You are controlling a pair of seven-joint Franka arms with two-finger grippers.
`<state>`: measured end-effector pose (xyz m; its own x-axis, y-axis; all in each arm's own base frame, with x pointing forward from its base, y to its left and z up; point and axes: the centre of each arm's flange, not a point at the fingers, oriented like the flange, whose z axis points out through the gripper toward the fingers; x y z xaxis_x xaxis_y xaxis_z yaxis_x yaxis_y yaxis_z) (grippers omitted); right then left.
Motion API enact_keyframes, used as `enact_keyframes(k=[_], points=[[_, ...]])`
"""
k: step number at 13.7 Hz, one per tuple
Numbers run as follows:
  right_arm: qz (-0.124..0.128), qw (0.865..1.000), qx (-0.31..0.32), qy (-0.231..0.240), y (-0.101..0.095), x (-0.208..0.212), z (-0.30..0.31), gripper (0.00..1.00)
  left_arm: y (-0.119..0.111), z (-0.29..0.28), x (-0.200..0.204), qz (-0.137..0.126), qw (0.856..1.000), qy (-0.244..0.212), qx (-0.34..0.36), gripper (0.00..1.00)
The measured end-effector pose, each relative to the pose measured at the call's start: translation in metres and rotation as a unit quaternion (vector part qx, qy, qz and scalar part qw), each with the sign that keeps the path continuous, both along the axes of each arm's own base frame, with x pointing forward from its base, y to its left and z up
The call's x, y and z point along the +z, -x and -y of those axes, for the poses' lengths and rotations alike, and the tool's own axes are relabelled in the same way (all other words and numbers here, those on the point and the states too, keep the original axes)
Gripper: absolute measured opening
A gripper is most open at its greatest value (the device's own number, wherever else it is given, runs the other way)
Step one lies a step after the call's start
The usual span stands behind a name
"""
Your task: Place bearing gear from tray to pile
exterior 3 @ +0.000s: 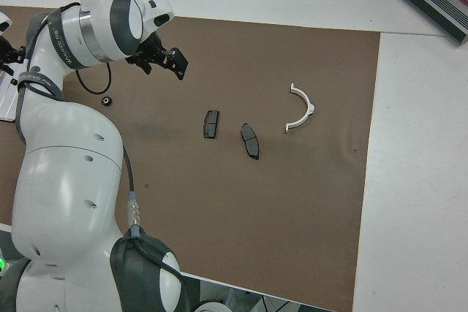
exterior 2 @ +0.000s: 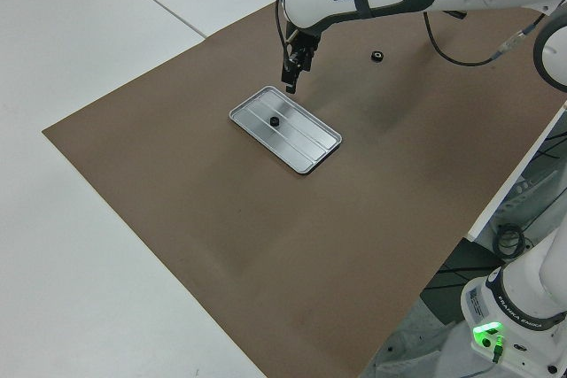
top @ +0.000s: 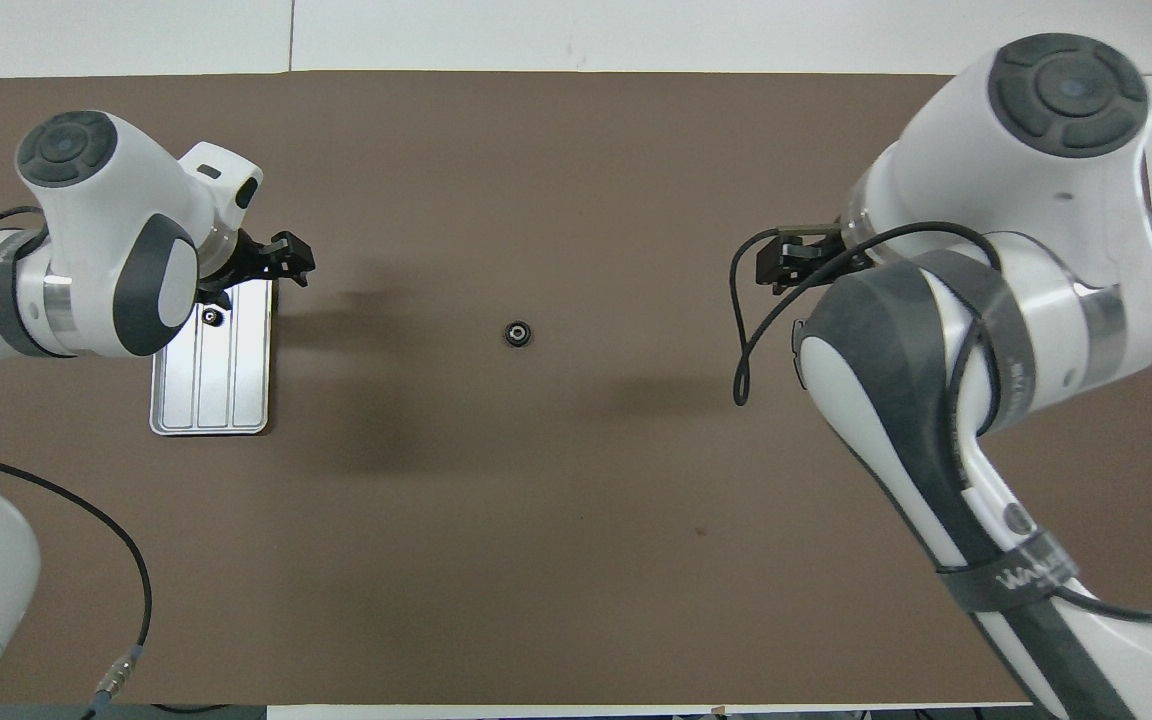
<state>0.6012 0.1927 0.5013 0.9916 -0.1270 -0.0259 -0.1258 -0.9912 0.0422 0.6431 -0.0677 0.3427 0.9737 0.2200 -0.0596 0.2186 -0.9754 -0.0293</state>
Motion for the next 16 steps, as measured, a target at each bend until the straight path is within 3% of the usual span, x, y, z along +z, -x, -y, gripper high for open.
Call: enact_keyframes(k=[3, 4, 5, 6, 8, 16], points=[[0.001, 0.999, -0.042, 0.0, 0.0, -0.022, -0.064, 1.0, -0.004, -0.046, -0.004, 0.013, 0.999, 0.004, -0.034, 0.9], [0.004, 0.999, -0.054, 0.003, 0.001, -0.031, -0.084, 1.0, -0.003, -0.049, -0.008, 0.017, 0.999, 0.005, -0.042, 0.89], [0.011, 0.998, -0.067, 0.01, 0.002, -0.042, -0.107, 1.0, 0.0, -0.049, -0.014, 0.019, 0.998, 0.005, -0.054, 0.81], [0.018, 0.997, -0.08, 0.014, 0.003, -0.054, -0.128, 1.0, 0.003, -0.048, -0.019, 0.017, 0.998, 0.006, -0.065, 0.81], [0.029, 0.995, -0.098, 0.014, 0.005, -0.081, -0.164, 1.0, 0.01, -0.05, -0.026, 0.013, 0.997, 0.007, -0.077, 0.61], [0.056, 0.988, -0.144, 0.013, 0.006, -0.154, -0.243, 1.0, 0.021, -0.057, -0.035, 0.022, 0.996, 0.007, -0.081, 0.6]])
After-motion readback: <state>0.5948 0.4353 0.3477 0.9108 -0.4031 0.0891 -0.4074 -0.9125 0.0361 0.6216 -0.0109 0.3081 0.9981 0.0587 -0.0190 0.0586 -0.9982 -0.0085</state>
